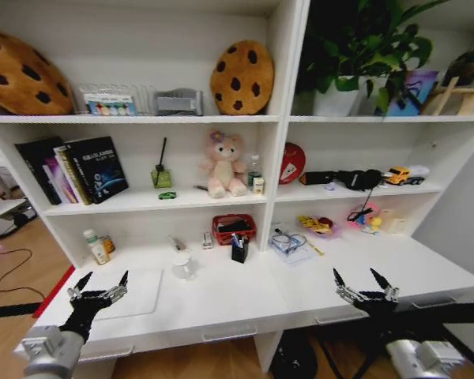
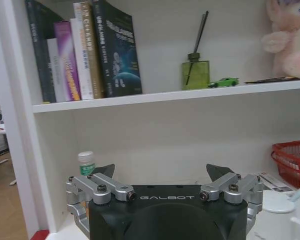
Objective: Organize the objects on the table.
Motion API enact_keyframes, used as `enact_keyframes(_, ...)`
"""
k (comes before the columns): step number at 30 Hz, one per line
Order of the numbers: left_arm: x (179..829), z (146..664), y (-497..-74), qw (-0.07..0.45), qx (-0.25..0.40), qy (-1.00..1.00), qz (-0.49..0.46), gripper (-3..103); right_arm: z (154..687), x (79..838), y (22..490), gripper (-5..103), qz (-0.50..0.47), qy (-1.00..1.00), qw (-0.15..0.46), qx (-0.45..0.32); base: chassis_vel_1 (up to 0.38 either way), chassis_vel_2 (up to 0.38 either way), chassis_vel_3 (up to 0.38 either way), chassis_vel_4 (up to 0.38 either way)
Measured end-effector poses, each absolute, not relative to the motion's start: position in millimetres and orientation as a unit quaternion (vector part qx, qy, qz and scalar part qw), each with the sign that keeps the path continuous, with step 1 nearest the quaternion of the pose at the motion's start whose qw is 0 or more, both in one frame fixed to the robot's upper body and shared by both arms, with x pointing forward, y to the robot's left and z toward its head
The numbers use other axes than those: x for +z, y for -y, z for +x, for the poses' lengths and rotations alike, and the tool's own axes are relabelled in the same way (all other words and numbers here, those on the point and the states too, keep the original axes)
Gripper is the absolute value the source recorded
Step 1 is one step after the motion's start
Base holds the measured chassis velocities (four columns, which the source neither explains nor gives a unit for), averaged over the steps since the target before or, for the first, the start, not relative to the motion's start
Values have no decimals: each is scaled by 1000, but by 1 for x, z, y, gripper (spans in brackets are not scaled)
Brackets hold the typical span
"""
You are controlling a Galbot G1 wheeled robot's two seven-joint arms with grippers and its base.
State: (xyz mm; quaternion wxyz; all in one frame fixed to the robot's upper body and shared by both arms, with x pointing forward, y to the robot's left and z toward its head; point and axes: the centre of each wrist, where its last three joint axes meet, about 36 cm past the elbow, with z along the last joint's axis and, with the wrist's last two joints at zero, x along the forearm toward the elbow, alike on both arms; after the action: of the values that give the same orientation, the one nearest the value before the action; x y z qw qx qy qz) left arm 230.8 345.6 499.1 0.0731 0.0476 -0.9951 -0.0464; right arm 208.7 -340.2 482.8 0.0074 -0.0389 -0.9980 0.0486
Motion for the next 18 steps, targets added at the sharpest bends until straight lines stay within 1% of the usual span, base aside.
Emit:
enact_keyframes(3,499,231,-346,73,-46,995,47,100,209,483,340,100,-39,998,8,49,379,358,-371,-338)
enact_keyframes(6,499,231,-346,73,-46,995,48,100,209,483,340,100,-39,998,8,48,296,325,-264,-264)
enact_keyframes(8,499,231,-346,73,-47,995,48,100,208,483,340,100,-39,998,8,48,192,30,-175,-150)
enact_keyframes(12,499,231,-346,73,-46,995,48,100,209,483,340,100,-39,998,7,48,116,46,-27,-75)
enact_keyframes(18,499,231,-345,73,-46,995,47,100,209,483,340,100,-39,998,8,49,-70,-26,80,57)
